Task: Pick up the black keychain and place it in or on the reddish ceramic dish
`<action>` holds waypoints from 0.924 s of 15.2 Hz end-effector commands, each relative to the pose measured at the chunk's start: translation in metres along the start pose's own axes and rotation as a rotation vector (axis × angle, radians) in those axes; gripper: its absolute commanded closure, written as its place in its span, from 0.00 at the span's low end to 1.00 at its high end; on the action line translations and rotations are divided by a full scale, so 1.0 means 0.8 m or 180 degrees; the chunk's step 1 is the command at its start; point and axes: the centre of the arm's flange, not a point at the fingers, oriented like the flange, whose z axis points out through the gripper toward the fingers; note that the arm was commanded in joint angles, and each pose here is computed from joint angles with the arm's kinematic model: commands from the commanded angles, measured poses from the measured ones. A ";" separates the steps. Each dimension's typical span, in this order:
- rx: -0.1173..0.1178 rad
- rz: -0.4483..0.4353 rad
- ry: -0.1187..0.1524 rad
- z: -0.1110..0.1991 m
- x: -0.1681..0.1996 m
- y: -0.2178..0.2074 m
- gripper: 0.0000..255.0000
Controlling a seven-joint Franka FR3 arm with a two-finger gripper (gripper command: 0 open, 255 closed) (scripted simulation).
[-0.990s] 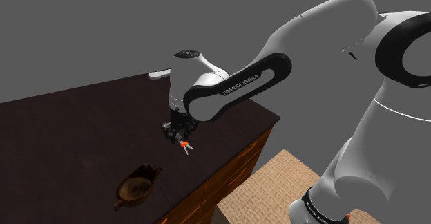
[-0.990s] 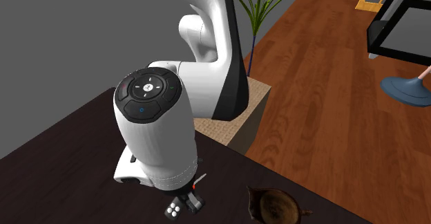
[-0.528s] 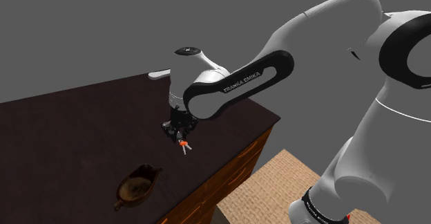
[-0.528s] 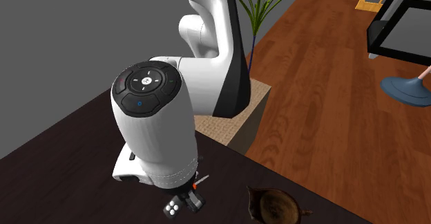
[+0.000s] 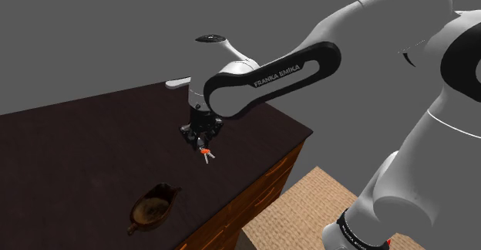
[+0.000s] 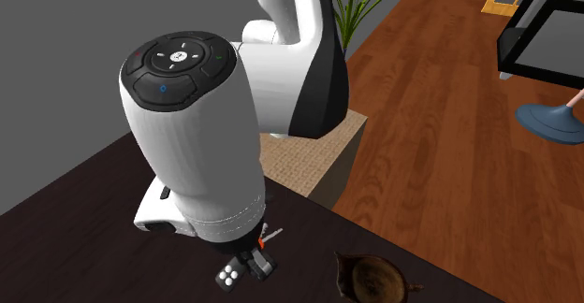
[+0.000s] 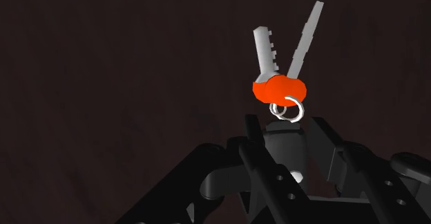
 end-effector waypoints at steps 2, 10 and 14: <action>0.0000 0.0000 -0.0001 -0.019 0.000 -0.001 1.00; 0.0000 0.0000 -0.0001 -0.072 0.003 -0.001 1.00; 0.0000 0.0000 -0.0001 -0.088 -0.006 -0.015 1.00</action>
